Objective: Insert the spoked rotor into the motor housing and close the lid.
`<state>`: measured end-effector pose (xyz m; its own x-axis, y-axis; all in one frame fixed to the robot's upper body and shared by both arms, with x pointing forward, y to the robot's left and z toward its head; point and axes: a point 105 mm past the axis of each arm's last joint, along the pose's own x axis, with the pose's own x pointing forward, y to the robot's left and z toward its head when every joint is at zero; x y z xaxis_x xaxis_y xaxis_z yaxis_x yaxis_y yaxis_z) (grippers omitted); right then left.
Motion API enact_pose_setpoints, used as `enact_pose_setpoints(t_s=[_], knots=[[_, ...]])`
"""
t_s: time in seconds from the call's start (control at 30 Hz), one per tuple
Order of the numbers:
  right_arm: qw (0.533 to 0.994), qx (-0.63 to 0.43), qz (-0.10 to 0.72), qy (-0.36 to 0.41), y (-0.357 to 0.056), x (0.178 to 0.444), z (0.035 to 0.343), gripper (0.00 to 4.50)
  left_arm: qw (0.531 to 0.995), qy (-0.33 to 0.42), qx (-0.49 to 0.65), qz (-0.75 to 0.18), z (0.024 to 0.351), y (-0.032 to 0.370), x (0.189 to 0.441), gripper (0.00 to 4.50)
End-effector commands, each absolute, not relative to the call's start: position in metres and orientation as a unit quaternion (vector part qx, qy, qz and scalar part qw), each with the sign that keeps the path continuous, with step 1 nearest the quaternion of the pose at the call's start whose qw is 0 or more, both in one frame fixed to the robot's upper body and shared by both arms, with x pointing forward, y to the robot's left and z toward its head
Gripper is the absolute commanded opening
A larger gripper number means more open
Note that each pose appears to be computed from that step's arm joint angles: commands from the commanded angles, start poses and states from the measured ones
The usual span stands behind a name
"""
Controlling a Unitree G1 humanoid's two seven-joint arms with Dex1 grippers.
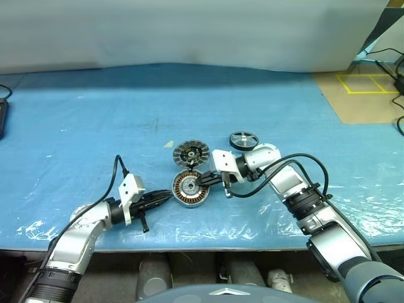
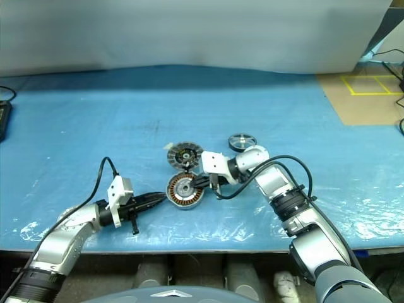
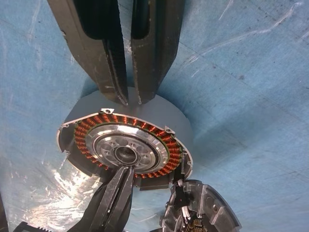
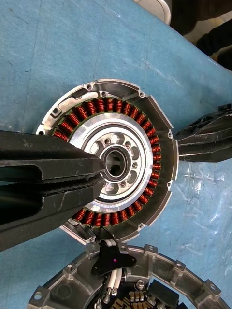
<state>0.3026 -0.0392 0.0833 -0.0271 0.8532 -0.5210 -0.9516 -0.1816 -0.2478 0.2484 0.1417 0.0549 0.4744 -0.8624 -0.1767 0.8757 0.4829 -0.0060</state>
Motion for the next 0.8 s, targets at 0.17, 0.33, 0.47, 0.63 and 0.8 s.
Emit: enact_pose_setpoints(t_s=[0.17,0.33,0.47,0.63,0.8], knots=[[0.618,-0.298,0.725,0.06,-0.0265,0.2996,0.0925,0.03,0.853,0.052,0.049,-0.517,0.0713,0.1319,0.2485,0.35],[0.613,-0.299,0.73,0.054,-0.0231,0.2986,0.0951,0.03,0.852,0.053,0.049,-0.518,0.0714,0.1311,0.2497,0.35],[0.608,-0.301,0.733,0.051,-0.0214,0.2982,0.095,0.03,0.853,0.051,0.05,-0.517,0.0725,0.1308,0.2506,0.35],[0.604,-0.303,0.735,0.046,-0.0207,0.2974,0.0957,0.03,0.853,0.052,0.05,-0.517,0.0731,0.1296,0.2497,0.35],[0.602,-0.308,0.735,0.042,-0.0211,0.2966,0.096,0.03,0.854,0.053,0.05,-0.516,0.0721,0.1309,0.2522,0.35]])
